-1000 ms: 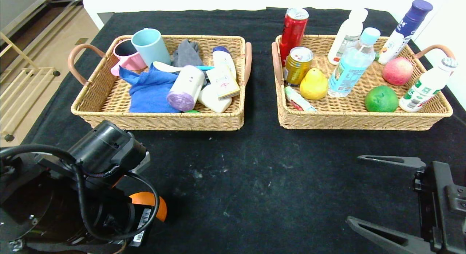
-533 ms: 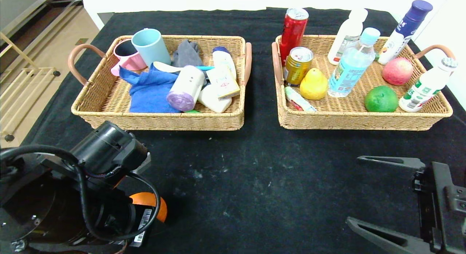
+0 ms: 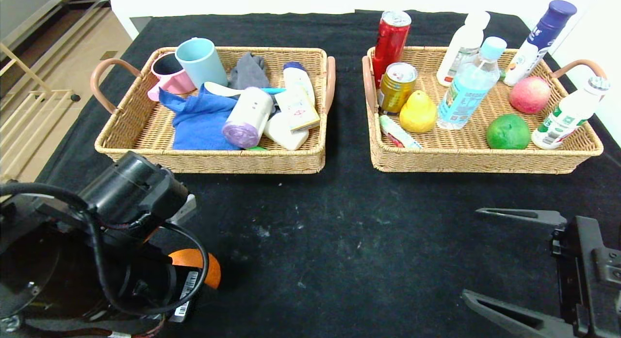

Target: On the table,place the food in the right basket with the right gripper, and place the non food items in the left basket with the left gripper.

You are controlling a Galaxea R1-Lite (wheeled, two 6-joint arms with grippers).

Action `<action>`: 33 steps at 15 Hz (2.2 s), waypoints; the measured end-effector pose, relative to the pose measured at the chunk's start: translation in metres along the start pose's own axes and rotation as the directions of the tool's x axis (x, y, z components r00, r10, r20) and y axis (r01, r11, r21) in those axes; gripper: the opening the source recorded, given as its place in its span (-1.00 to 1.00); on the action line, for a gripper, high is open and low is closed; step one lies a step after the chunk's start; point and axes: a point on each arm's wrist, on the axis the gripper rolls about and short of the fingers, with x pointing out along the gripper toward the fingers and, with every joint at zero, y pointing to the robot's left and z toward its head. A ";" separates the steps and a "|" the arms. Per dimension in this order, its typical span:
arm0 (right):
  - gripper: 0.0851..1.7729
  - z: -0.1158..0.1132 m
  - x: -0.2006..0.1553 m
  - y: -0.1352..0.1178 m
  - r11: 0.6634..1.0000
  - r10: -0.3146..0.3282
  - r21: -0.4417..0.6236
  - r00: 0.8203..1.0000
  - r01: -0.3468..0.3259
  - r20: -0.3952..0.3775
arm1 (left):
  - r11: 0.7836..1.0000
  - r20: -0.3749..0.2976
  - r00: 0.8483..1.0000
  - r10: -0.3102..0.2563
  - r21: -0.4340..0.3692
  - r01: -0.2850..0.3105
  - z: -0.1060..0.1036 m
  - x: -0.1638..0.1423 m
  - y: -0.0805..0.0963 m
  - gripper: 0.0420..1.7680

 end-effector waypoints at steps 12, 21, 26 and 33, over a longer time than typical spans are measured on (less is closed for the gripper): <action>0.93 0.010 -0.008 0.002 0.999 -0.031 -0.020 0.999 0.032 0.035 | 0.964 0.229 0.940 -0.253 0.139 0.225 0.019 -0.051 -0.056 0.20; 0.93 0.027 -0.023 0.005 0.992 -0.118 -0.034 0.991 0.120 0.055 | 0.922 0.241 0.905 -0.351 0.255 0.290 0.042 -0.048 -0.138 0.19; 0.93 0.039 -0.035 0.008 0.990 -0.134 -0.037 0.989 0.137 0.067 | 0.894 0.219 0.880 -0.421 0.266 0.362 0.059 -0.036 -0.170 0.19; 0.93 0.050 -0.048 0.012 0.983 -0.165 -0.062 0.979 0.173 0.120 | 0.853 0.148 0.859 -0.490 0.284 0.438 0.063 -0.009 -0.201 0.19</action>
